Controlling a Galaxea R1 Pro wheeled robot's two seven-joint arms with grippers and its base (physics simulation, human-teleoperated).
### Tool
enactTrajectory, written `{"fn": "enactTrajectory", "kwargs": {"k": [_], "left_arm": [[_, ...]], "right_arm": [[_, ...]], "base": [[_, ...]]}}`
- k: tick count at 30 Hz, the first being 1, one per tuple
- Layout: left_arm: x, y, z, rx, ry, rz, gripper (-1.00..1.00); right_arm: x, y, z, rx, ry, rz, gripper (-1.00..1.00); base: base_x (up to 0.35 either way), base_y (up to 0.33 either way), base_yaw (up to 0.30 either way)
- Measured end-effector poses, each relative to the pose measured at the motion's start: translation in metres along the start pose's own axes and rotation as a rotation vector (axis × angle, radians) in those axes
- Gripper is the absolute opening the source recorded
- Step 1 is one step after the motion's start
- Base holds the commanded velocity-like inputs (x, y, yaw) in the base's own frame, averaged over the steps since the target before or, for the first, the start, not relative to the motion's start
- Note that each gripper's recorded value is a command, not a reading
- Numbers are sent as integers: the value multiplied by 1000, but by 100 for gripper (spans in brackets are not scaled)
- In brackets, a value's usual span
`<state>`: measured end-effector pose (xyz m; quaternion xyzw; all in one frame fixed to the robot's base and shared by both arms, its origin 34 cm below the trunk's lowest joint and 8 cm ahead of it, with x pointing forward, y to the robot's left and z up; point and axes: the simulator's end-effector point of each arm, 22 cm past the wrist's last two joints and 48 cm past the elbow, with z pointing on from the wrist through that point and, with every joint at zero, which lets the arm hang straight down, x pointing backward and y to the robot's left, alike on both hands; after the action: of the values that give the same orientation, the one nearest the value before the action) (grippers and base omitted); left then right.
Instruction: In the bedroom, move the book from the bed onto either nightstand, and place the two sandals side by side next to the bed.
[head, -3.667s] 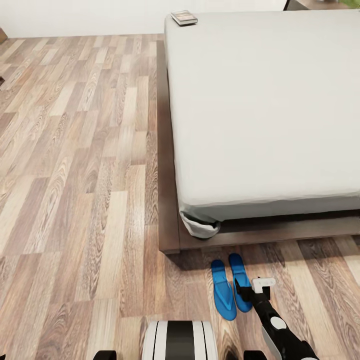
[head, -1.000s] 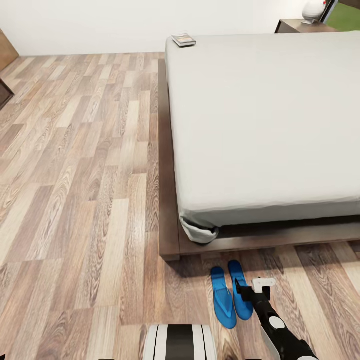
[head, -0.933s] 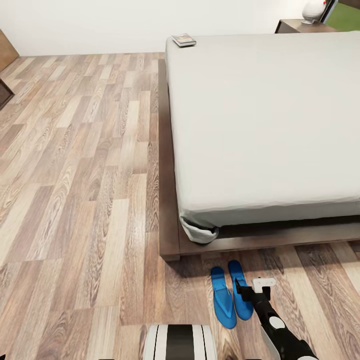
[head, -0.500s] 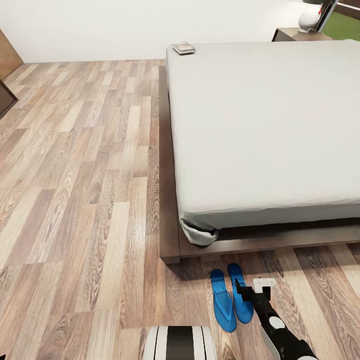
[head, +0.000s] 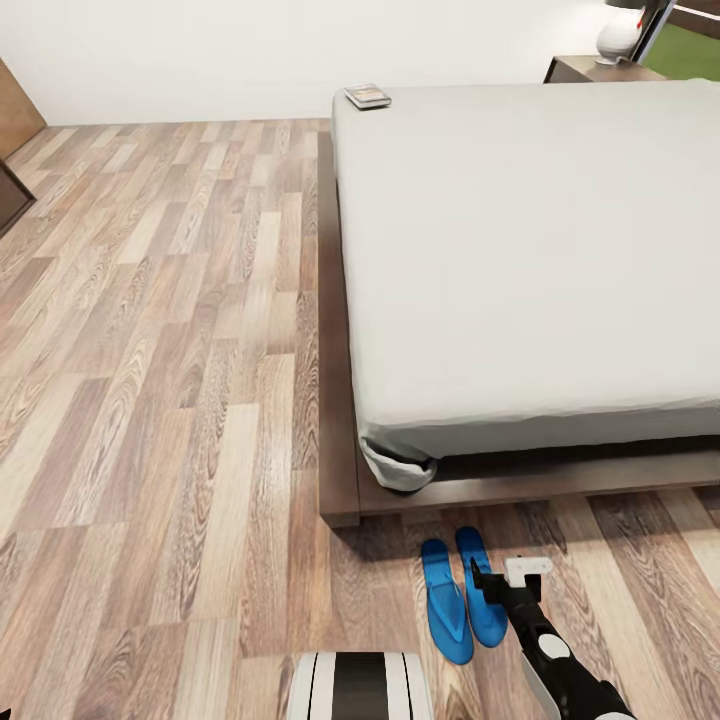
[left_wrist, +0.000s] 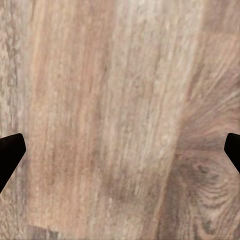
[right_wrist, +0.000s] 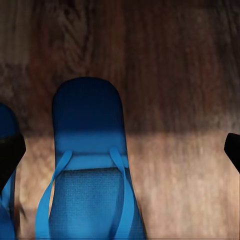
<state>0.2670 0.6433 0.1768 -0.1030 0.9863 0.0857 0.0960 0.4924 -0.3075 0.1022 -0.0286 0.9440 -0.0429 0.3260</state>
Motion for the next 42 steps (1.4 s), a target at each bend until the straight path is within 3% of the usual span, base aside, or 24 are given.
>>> {"fn": "enactTrajectory", "kwargs": {"k": [23, 33, 42], "left_arm": [[0, 0, 0, 0, 0, 0, 100], [-14, -1, -6, 6, -39, -8, 100], [-18, 0, -8, 0, -50, -10, 100]], "right_arm": [[18, -11, -4, 19, 39, 7, 100], [-6, -31, -8, 61, -6, 46, 100], [-11, -45, -11, 80, -16, 51, 100]], "base": [[0, 0, 0], [0, 0, 0], [0, 0, 0]]}}
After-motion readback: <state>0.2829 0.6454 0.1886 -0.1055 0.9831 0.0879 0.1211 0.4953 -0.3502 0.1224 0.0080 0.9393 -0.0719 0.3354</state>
